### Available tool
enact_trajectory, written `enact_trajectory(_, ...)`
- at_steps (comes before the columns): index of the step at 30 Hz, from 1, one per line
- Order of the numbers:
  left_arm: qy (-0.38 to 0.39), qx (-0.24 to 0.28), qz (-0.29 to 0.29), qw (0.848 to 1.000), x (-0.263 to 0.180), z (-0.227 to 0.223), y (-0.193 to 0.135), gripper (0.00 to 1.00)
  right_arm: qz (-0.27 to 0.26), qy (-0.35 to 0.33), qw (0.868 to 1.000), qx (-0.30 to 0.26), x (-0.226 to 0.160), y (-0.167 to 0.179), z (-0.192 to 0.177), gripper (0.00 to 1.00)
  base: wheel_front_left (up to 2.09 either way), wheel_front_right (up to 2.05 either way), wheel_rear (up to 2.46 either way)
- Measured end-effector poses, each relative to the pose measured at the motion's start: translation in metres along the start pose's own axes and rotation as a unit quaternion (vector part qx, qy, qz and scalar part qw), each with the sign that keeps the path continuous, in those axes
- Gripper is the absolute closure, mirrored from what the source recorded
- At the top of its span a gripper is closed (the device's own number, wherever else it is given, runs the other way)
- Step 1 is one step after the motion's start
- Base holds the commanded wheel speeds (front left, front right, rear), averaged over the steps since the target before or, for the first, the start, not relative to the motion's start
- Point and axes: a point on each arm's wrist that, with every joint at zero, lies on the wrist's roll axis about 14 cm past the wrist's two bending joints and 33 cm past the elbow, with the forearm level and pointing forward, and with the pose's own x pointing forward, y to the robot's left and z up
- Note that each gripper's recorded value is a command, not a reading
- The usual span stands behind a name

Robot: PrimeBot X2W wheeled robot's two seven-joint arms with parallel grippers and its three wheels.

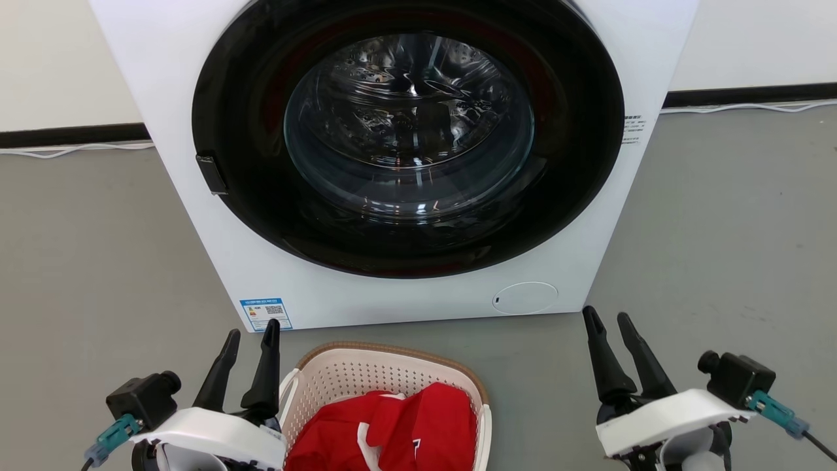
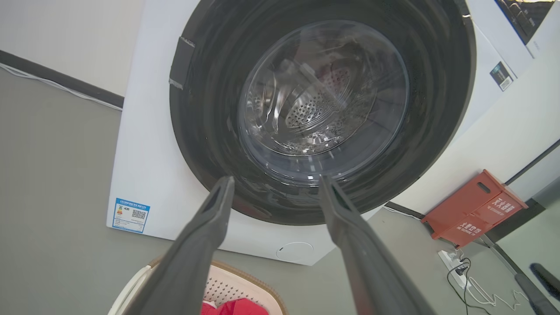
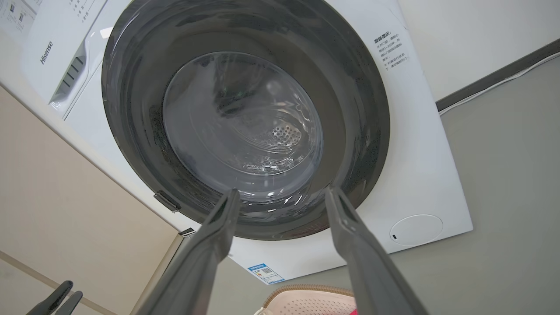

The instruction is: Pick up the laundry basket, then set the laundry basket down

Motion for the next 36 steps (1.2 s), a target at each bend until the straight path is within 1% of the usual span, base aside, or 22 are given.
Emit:
enact_trajectory(5,-0.004,0.024,-0.007,1.0,0.001,0.001,-0.003,0.0,0.015,-0.013,0.999,-0.026,0.005,0.008,0.007,0.0,0.0,0.0,0.0)
enact_trajectory(15,-0.007,0.073,-0.022,0.997,0.002,0.0,-0.008,0.0,0.034,-0.016,0.997,-0.073,0.006,0.016,0.005,0.0,0.0,0.0,0.0)
enact_trajectory(21,-0.017,0.102,-0.037,0.994,0.007,0.004,-0.015,0.0,0.051,-0.03,0.993,-0.101,0.011,0.025,0.011,0.0,0.0,0.0,0.0)
enact_trajectory(28,-0.021,0.137,-0.05,0.989,0.009,0.005,-0.019,0.0,0.065,-0.03,0.988,-0.135,0.011,0.031,0.007,0.0,0.0,0.0,0.0)
enact_trajectory(36,-0.022,0.14,-0.051,0.989,0.009,0.005,-0.02,0.0,0.061,-0.041,0.986,-0.15,0.014,0.029,0.016,0.0,0.0,0.0,0.0)
